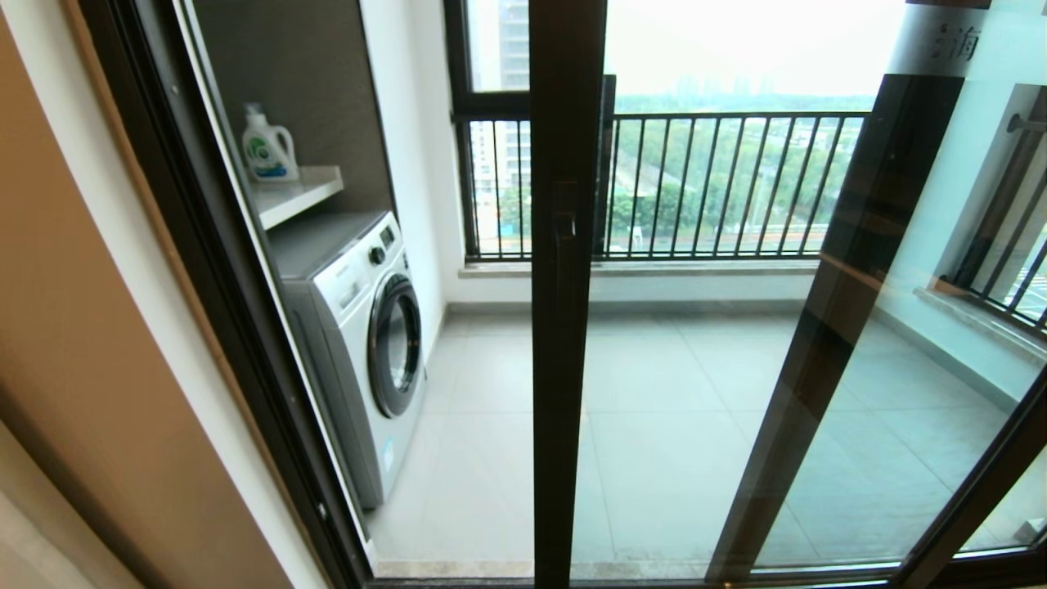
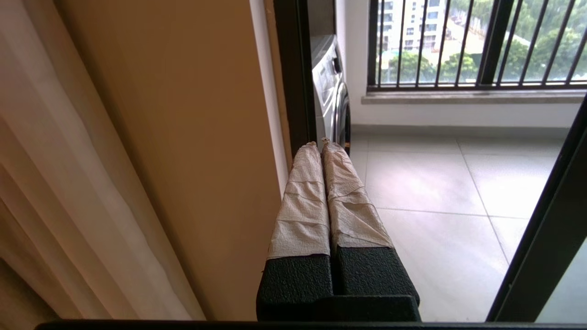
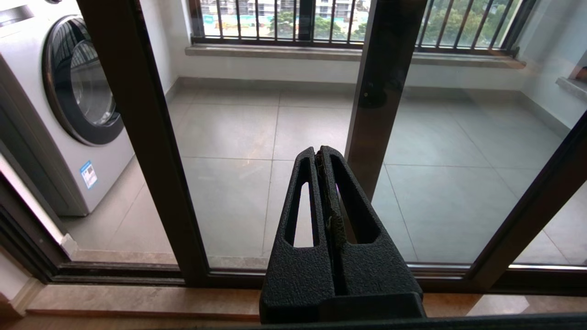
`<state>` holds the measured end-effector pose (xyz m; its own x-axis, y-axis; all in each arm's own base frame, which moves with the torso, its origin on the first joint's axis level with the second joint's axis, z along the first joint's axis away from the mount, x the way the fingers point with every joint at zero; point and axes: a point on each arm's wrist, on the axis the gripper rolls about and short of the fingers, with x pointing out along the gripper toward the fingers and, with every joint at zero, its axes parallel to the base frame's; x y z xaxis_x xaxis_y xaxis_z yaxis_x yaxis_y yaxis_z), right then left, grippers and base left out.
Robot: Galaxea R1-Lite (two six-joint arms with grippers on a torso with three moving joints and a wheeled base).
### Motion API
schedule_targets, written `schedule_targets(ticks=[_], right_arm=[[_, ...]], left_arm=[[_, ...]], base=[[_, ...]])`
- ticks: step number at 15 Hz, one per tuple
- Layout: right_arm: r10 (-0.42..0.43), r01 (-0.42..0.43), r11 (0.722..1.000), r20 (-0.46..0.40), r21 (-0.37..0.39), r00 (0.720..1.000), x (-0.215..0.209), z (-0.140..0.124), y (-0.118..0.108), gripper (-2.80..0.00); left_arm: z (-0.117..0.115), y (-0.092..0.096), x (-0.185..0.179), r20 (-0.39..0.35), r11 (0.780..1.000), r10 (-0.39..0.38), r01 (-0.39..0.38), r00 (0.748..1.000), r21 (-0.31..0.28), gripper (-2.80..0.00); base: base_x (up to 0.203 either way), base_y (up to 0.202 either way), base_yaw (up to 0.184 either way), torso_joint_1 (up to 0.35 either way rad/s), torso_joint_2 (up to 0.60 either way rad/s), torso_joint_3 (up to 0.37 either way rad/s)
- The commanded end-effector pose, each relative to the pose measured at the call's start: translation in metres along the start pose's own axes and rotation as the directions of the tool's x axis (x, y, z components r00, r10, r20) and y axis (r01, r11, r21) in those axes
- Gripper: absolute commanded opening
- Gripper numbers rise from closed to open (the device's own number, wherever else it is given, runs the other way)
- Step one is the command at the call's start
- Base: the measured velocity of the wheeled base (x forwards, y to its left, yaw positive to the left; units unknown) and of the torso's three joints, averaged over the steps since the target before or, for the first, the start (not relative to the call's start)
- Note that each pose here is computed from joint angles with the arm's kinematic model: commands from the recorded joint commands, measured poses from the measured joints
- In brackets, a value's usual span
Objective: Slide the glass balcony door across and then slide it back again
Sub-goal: Open the slid door
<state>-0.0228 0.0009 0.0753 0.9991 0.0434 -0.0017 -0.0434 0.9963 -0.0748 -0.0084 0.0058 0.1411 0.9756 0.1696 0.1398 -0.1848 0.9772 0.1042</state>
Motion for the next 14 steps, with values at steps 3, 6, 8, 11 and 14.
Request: schedule_targets(ticks=[3,6,8,11,14], right_arm=[[0.001,-0.001,1.0,-0.001,0.0,1.0,0.0,-0.001,0.0,-2.8],[0.001,-0.001,1.0,-0.001,0.0,1.0,0.0,-0.001,0.0,-2.8],[0.001,-0.001,1.0,-0.001,0.0,1.0,0.0,-0.001,0.0,-2.8],[0.001,-0.001,1.0,-0.001,0.0,1.0,0.0,-0.001,0.0,-2.8],[0.001,-0.001,1.0,-0.001,0.0,1.0,0.0,-0.001,0.0,-2.8]], left_arm=[[-0.049,-0.007,-0.025,-0.018,0.979,-0.174,0.171,0.985,-0.111,-2.8],[-0.057,-0.01,-0.025,-0.089,0.974,-0.222,0.217,0.971,-0.068,-2.8],[-0.062,-0.01,-0.024,-0.116,0.978,-0.206,0.2,0.972,-0.059,-2.8],[-0.061,-0.01,-0.024,-0.115,0.977,-0.2,0.188,0.973,-0.104,-2.8],[-0.062,-0.01,-0.024,-0.115,0.977,-0.2,0.188,0.973,-0.105,-2.8]], base=[[0.0,0.0,0.0,0.0,0.0,0.0],[0.0,0.0,0.0,0.0,0.0,0.0],[0.0,0.0,0.0,0.0,0.0,0.0],[0.0,0.0,0.0,0.0,0.0,0.0],[0.0,0.0,0.0,0.0,0.0,0.0]])
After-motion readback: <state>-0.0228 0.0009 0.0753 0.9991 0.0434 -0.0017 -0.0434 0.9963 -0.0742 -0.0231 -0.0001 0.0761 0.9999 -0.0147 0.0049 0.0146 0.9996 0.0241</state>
